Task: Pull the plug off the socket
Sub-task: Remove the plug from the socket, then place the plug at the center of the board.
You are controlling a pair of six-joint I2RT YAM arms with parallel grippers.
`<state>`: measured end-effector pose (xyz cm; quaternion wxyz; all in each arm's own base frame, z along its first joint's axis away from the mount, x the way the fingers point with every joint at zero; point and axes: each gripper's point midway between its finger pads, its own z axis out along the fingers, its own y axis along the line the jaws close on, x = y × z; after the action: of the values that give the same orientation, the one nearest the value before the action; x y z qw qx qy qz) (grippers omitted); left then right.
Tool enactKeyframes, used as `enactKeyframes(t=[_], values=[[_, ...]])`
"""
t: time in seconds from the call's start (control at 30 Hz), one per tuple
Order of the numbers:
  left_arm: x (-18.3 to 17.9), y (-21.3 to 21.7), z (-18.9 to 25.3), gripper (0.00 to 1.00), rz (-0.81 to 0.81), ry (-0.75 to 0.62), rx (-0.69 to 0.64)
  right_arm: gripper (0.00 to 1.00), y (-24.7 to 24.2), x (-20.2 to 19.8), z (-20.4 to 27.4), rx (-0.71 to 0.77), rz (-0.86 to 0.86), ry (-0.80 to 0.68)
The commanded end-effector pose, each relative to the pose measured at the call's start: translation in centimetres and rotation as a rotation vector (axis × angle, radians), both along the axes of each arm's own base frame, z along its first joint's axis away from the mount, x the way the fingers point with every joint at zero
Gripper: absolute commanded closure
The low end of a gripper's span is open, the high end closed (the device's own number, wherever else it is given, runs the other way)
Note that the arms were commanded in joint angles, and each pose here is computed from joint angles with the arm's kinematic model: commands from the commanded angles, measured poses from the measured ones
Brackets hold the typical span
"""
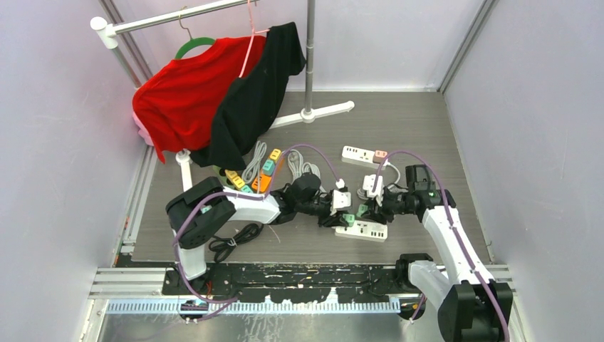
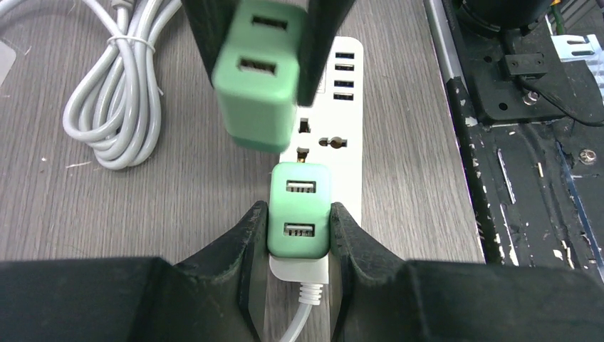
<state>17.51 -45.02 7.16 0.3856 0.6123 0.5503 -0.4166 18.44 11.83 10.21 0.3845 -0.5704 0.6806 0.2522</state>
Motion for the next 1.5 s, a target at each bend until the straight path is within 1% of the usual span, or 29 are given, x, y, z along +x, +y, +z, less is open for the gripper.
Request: enactKeyframes(t=[0.0, 0.07, 0.1, 0.13, 0.23, 0.33, 0.47, 0.5, 0.57, 0.67, 0.7, 0.8, 0.93, 1.0, 1.1, 1.2, 1.3, 1.37, 1.47], values=[[-0.6, 3.3, -4.2, 0.75, 0.127, 0.118, 0.186, 0.99, -0.6, 1.7, 3.1, 0.053, -0.13, 0.013], [0.0, 2.9, -2.7, 0.58, 0.151, 0.1, 0.146, 0.99, -1.3, 2.4, 3.4, 0.057, -0.234, 0.059], [0.2, 2.7, -1.9, 0.48, 0.167, 0.1, 0.126, 0.99, -1.5, 2.8, 3.6, 0.065, -0.282, 0.081], [0.5, 2.5, -1.2, 0.41, 0.182, 0.098, 0.109, 0.99, -1.7, 3.1, 3.9, 0.077, -0.322, 0.096], [0.9, 1.9, 0.8, 0.29, 0.207, 0.106, 0.057, 0.99, -2.0, 4.3, 5.0, 0.134, -0.447, 0.144], [0.9, 1.4, 3.2, 0.24, 0.221, 0.11, 0.002, 0.99, -2.1, 5.6, 6.2, 0.218, -0.581, 0.21], [1.2, 1.9, 6.9, 0.2, 0.265, 0.101, -0.064, 0.98, -3.2, 7.9, 7.7, 0.311, -0.787, 0.263], [1.3, 2.2, 7.4, 0.19, 0.282, 0.103, -0.061, 0.97, -3.8, 8.6, 8.0, 0.332, -0.844, 0.266], [1.4, 2.9, 9.1, 0.19, 0.305, 0.1, -0.064, 0.93, -5.5, 10.0, 8.4, 0.373, -0.977, 0.274], [1.6, 4.2, 10.6, 0.19, 0.37, 0.131, -0.025, 0.87, -7.8, 11.6, 8.8, 0.418, -1.101, 0.302], [1.8, 4.7, 11.3, 0.19, 0.406, 0.15, -0.017, 0.87, -8.5, 12.1, 8.8, 0.432, -1.13, 0.32], [2.3, 6.2, 12.9, 0.19, 0.486, 0.202, 0.019, 0.87, -11.5, 13.6, 8.4, 0.443, -1.224, 0.369], [2.3, 7.7, 14.3, 0.19, 0.539, 0.247, 0.032, 0.85, -16.6, 15.2, 6.3, 0.388, -1.354, 0.418], [2.2, 8.0, 14.7, 0.19, 0.551, 0.269, 0.025, 0.83, -19.1, 16.1, 4.9, 0.359, -1.385, 0.454], [2.6, 8.4, 15.2, 0.18, 0.578, 0.297, -0.004, 0.82, -22.0, 17.2, 2.4, 0.295, -1.394, 0.552], [3.3, 8.8, 15.6, 0.18, 0.606, 0.326, -0.042, 0.8, -23.7, 18.3, 0.0, 0.252, -1.378, 0.689], [3.9, 9.1, 16.1, 0.18, 0.625, 0.365, -0.079, 0.75, -24.3, 19.0, -2.0, 0.245, -1.372, 0.808], [4.2, 9.2, 16.4, 0.18, 0.63, 0.386, -0.104, 0.72, -24.7, 19.7, -2.6, 0.249, -1.379, 0.802], [4.5, 9.4, 16.7, 0.18, 0.651, 0.409, -0.132, 0.62, -25.2, 20.2, -3.2, 0.247, -1.399, 0.776]])
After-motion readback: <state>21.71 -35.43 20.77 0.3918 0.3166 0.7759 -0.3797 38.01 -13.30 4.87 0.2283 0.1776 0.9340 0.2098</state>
